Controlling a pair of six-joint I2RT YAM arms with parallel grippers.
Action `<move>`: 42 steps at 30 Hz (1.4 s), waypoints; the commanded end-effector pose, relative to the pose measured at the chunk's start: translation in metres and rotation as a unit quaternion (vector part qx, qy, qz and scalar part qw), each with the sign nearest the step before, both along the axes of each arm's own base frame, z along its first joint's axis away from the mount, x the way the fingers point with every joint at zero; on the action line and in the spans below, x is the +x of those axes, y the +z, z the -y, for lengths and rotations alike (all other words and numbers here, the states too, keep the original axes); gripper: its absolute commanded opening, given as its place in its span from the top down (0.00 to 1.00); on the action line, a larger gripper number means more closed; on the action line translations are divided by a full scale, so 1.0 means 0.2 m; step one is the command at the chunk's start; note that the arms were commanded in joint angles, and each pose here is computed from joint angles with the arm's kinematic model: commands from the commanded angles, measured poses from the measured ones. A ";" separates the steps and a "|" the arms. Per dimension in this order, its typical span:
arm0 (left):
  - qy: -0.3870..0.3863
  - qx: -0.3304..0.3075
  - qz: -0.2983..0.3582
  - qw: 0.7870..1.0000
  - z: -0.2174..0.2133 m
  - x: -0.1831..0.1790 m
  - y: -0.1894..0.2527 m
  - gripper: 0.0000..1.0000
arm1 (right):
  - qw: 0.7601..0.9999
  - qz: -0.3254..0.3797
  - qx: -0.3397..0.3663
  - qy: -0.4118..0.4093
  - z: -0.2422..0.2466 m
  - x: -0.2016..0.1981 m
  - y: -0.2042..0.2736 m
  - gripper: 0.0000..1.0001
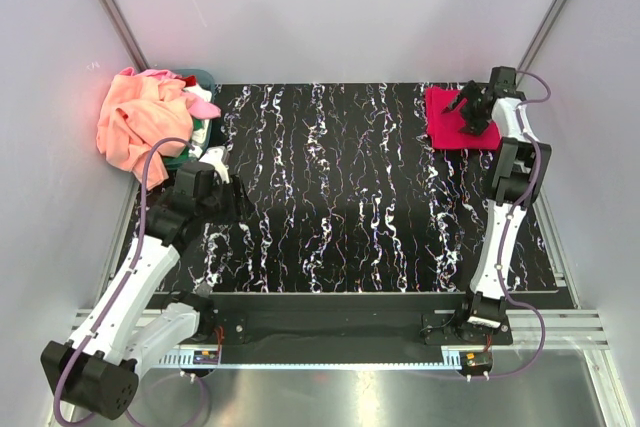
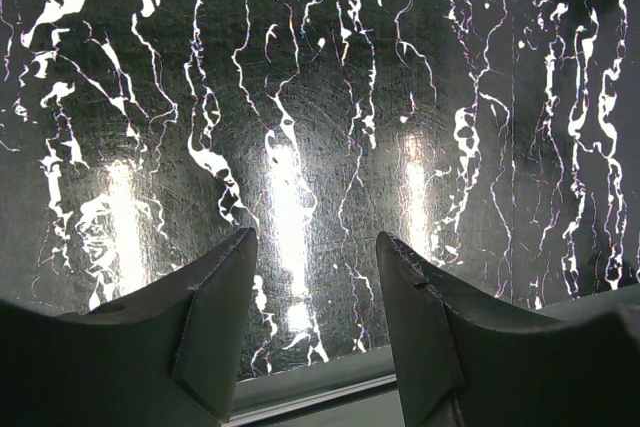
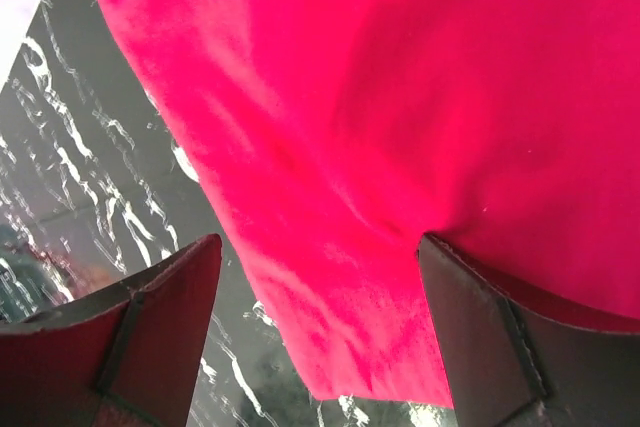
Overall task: Fold and stack the t-shirts
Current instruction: Neatly place the folded tshirt to the corner
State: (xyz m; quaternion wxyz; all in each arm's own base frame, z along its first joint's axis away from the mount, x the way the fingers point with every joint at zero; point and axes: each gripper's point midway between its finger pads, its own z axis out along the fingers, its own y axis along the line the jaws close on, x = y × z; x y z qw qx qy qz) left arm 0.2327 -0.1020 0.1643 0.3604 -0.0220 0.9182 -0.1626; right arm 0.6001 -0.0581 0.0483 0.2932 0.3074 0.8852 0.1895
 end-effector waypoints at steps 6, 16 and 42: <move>0.003 0.003 0.011 1.000 -0.01 0.05 0.00 0.44 | 0.998 -0.030 -0.055 0.002 0.18 0.04 -0.17 0.13; 0.005 0.006 -0.001 1.000 -0.01 0.05 -0.03 0.43 | 0.998 -0.017 -0.059 -0.008 0.27 0.12 -0.27 0.12; 0.006 0.001 0.014 1.000 -0.02 0.05 0.01 0.44 | 0.981 0.188 0.021 0.035 -0.11 0.13 0.85 0.04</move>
